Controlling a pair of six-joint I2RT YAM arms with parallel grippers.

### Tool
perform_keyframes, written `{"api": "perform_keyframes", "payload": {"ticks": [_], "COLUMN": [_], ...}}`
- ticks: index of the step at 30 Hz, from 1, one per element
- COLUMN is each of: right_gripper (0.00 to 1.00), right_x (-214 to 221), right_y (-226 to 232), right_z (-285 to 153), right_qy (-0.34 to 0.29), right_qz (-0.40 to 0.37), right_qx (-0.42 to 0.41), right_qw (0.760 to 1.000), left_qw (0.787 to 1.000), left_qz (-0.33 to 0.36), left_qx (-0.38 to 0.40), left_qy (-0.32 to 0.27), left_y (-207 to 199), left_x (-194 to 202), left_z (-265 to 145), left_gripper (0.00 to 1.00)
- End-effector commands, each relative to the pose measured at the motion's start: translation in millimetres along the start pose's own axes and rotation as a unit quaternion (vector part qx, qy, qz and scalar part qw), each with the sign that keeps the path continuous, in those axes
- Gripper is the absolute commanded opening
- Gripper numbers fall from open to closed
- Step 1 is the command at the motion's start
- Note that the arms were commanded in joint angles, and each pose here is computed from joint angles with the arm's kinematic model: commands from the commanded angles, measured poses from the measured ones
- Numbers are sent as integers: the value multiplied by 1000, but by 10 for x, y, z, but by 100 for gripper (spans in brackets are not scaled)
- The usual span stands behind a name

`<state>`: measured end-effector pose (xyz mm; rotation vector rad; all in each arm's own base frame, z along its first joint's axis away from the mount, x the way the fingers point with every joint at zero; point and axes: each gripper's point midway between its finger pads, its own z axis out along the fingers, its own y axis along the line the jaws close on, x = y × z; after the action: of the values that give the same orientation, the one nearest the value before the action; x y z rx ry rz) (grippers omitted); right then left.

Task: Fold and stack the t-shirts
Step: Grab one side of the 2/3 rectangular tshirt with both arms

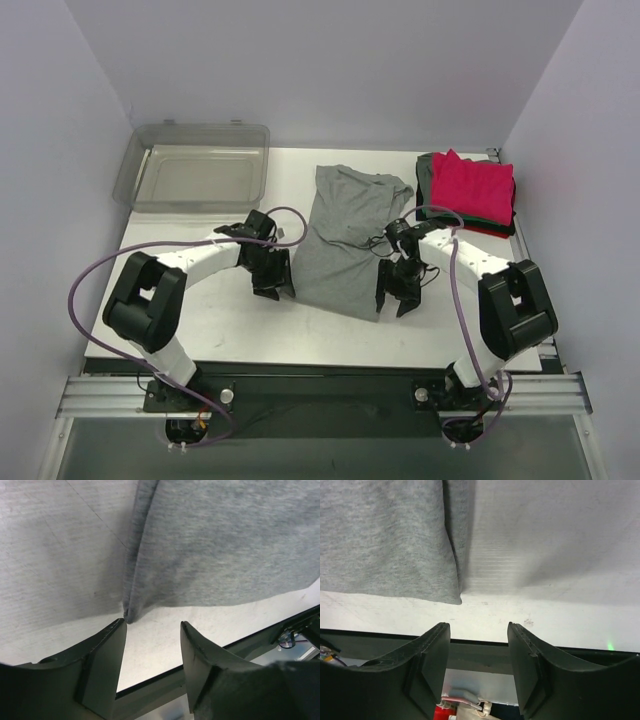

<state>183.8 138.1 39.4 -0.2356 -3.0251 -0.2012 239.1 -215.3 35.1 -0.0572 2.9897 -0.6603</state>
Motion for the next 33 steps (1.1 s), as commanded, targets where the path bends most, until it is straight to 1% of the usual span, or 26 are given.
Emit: {"api": "perform_keyframes", "payload": {"ticks": [1,6,10,13,18,23,25,30,32,33], "right_gripper": [50,49,49,48,47,44,42,35,31,30], "right_x": [158,257,246,248,223,160,121,22,-8,-18], "right_y": [-10,62,182,249,305,256,267,264,255,252], "right_z": [-6,134,220,297,394,414,396,360,351,348], "right_qy": [15,34,33,42,46,33,24,3,-1,-4], "right_qz": [-1,10,7,-1,-7,-2,-1,-1,2,3], "right_qx": [-14,-39,-58,-53,-36,-18,-17,-10,-8,-8], "right_qw": [1000,999,998,998,998,999,1000,1000,1000,1000], "left_qw": [1000,1000,1000,1000,1000,1000,1000,1000,1000,999], "left_qz": [3,-6,-11,-16,-14,-9,-6,4,9,12], "left_qx": [19,20,18,8,-1,-6,-5,5,11,17], "left_qy": [-11,-7,-4,8,10,19,20,23,26,30], "left_y": [-96,-82,-55,-13,15,41,35,0,-10,-28], "left_x": [19,30,21,47,31,29,19,-3,-10,-7], "left_z": [-131,-62,9,70,93,159,162,195,230,239], "left_gripper": [59,60,60,60,59,57,55,49,45,40]}}
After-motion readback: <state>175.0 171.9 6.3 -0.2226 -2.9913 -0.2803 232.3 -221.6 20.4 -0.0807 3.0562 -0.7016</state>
